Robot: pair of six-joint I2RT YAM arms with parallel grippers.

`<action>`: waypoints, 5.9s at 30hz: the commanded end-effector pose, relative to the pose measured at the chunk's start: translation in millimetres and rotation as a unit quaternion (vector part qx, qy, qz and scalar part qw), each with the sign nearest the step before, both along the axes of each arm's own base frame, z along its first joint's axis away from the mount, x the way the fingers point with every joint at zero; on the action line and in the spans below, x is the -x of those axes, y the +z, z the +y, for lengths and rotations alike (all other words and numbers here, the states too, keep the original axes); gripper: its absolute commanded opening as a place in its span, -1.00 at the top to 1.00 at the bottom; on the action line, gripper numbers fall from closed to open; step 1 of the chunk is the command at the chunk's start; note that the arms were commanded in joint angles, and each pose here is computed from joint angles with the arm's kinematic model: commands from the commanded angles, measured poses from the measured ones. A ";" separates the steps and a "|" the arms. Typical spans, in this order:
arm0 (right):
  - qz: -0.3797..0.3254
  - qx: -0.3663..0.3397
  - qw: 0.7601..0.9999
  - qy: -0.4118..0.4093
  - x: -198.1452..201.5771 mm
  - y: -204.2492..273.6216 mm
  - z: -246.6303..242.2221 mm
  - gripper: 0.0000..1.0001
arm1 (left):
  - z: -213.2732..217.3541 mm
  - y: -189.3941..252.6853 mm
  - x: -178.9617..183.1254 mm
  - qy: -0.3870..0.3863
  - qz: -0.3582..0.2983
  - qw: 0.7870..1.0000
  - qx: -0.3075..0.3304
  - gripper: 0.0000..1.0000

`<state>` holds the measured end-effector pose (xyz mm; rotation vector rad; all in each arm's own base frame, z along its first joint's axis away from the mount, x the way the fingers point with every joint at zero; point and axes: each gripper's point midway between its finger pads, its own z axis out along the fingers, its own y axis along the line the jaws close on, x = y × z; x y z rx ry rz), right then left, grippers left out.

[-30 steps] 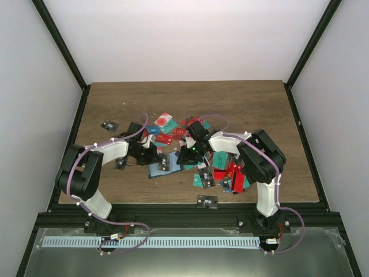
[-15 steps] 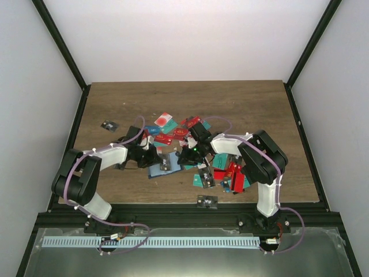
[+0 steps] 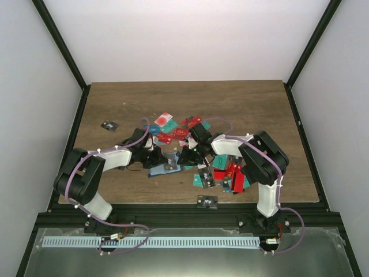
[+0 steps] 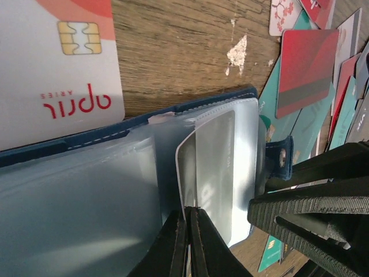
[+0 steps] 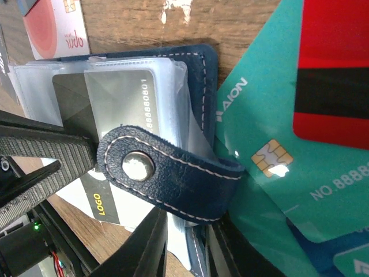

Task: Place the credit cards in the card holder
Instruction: Insert the credit card into the card holder, then pick up the credit card from the center of the board.

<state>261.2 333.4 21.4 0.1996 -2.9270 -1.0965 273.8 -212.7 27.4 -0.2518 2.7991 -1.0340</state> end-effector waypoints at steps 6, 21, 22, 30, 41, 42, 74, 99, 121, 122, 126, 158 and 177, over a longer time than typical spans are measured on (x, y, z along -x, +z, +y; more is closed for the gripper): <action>0.035 0.132 0.991 -0.002 29.1 -27.7 -41.8 0.41 | 6.0 -18.1 11.2 -0.015 0.014 0.999 -0.043 0.92; 0.014 0.106 0.994 0.008 16.5 -21.9 -30.6 0.61 | 3.1 -24.2 17.1 -0.035 0.026 0.998 -0.053 0.92; 0.015 0.102 0.995 0.010 16.5 -22.9 -28.7 0.65 | 1.8 -24.1 16.9 -0.036 0.025 0.998 -0.053 0.92; 0.030 0.078 0.996 0.029 17.2 -29.5 -15.8 0.99 | -7.0 -25.2 11.8 -0.041 0.028 0.997 -0.054 0.92; 0.007 0.068 0.996 0.049 7.7 -14.8 -12.9 0.99 | -18.4 -21.8 16.0 -0.086 0.029 0.994 -0.056 0.68; 0.005 0.067 0.997 0.049 7.4 -13.0 -13.8 0.98 | -15.5 -20.1 16.5 -0.090 0.027 0.993 -0.066 0.62; 0.010 0.073 0.997 -0.005 68.8 46.5 -74.6 0.66 | -29.8 74.9 24.0 -0.185 -0.098 0.976 -0.054 0.02; 0.147 0.049 0.984 -0.086 187.2 15.0 -145.6 -0.28 | -157.0 43.9 156.1 -0.474 -0.075 0.877 0.021 0.57; 0.132 0.002 0.985 -0.107 177.8 -21.4 -134.8 0.18 | -148.3 -12.4 166.4 -0.483 -0.028 0.875 -0.008 0.66; 0.133 0.002 0.985 -0.107 178.6 -22.8 -135.4 0.24 | -147.9 -14.1 166.8 -0.483 -0.026 0.875 -0.008 0.66; 0.118 -0.005 0.987 -0.110 174.3 -18.5 -134.6 0.57 | -145.5 -18.5 169.4 -0.484 -0.019 0.875 -0.008 0.67; -0.298 -0.178 0.901 0.262 111.6 202.5 -50.7 0.99 | -77.4 247.2 88.5 -0.402 -0.356 0.832 0.141 0.01; -0.353 -0.212 0.847 0.336 126.7 221.2 -50.4 0.99 | -64.4 225.6 105.9 -0.458 -0.323 0.821 0.109 0.20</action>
